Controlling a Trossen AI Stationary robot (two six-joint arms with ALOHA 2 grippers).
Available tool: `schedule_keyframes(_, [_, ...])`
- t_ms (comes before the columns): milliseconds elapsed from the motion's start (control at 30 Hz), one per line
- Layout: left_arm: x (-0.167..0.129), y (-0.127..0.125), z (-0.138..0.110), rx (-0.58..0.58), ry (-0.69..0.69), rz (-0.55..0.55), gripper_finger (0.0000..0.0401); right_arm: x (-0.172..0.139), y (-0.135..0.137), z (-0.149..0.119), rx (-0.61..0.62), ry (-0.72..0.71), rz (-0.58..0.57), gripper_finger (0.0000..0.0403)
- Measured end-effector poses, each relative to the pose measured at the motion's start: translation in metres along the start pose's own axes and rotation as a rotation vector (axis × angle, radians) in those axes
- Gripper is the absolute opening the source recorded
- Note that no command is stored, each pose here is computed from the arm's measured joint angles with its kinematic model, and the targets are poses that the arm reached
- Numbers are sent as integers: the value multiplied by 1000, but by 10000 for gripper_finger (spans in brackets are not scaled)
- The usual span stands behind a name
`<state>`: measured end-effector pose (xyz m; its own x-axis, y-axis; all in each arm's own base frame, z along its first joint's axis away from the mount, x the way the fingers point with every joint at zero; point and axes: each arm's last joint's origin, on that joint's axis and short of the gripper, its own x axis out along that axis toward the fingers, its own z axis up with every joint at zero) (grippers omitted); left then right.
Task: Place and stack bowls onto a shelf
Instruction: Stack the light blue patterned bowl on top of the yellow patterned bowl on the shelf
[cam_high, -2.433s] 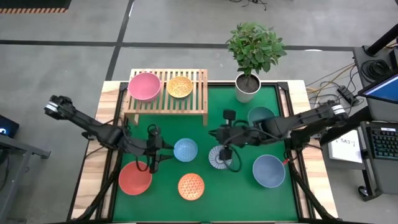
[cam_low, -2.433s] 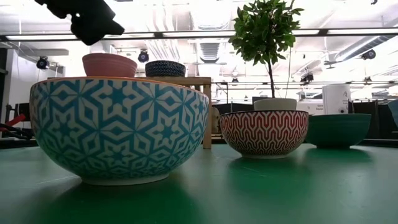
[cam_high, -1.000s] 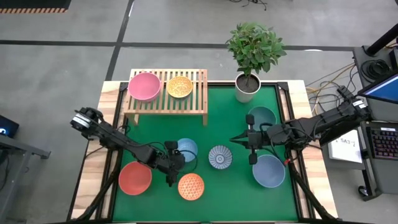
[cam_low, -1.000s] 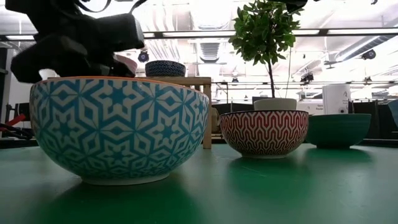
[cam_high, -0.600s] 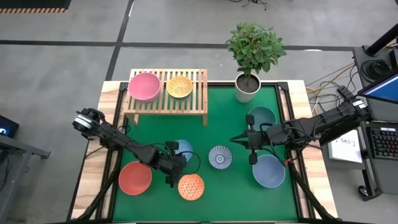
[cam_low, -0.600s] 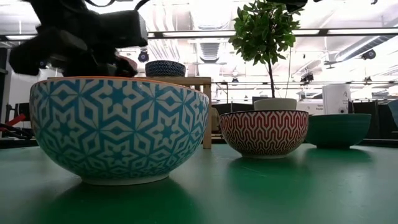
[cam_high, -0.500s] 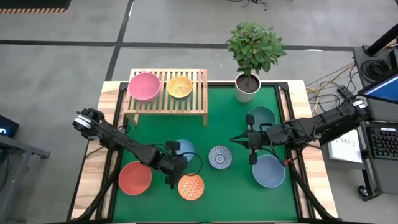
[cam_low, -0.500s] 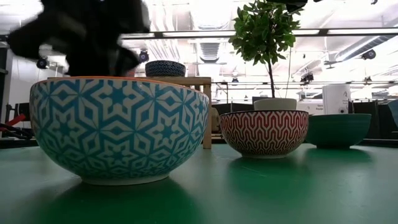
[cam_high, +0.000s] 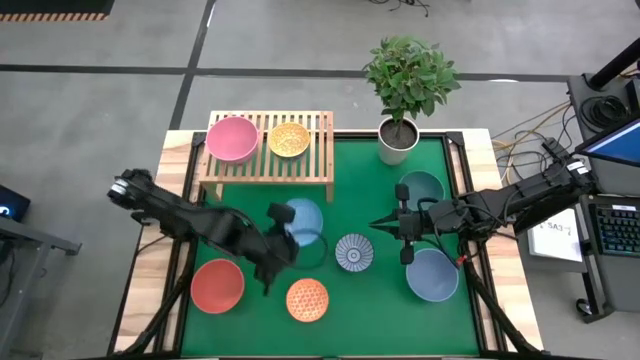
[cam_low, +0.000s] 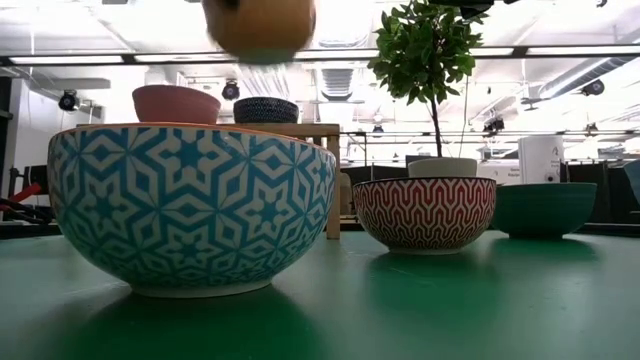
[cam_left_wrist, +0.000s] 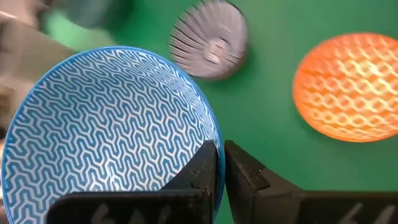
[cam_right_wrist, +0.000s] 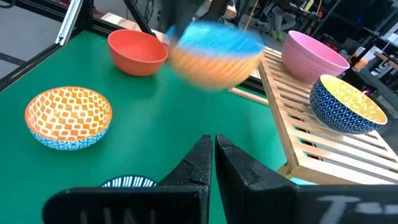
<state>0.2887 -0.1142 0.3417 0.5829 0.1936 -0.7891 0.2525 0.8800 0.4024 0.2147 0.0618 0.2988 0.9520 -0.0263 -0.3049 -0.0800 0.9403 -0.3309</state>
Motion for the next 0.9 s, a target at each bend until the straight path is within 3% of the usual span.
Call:
schedule_keyframes(233, [-52, 63, -20, -53, -105, 164, 1, 0, 0, 0, -3, 0, 0, 9])
schedule_keyframes(400, [-63, 114, -44, -148, -105, 275, 1, 0, 0, 0, -3, -2, -1, 9])
schedule_keyframes(667, [-44, 184, -81, -309, -126, 152, 0, 0, 0, 0, -2, -2, -1, 9])
schedule_keyframes(900, [-23, 207, -96, -303, -38, 152, 2, 0, 0, -1, 3, 6, 1, 9])
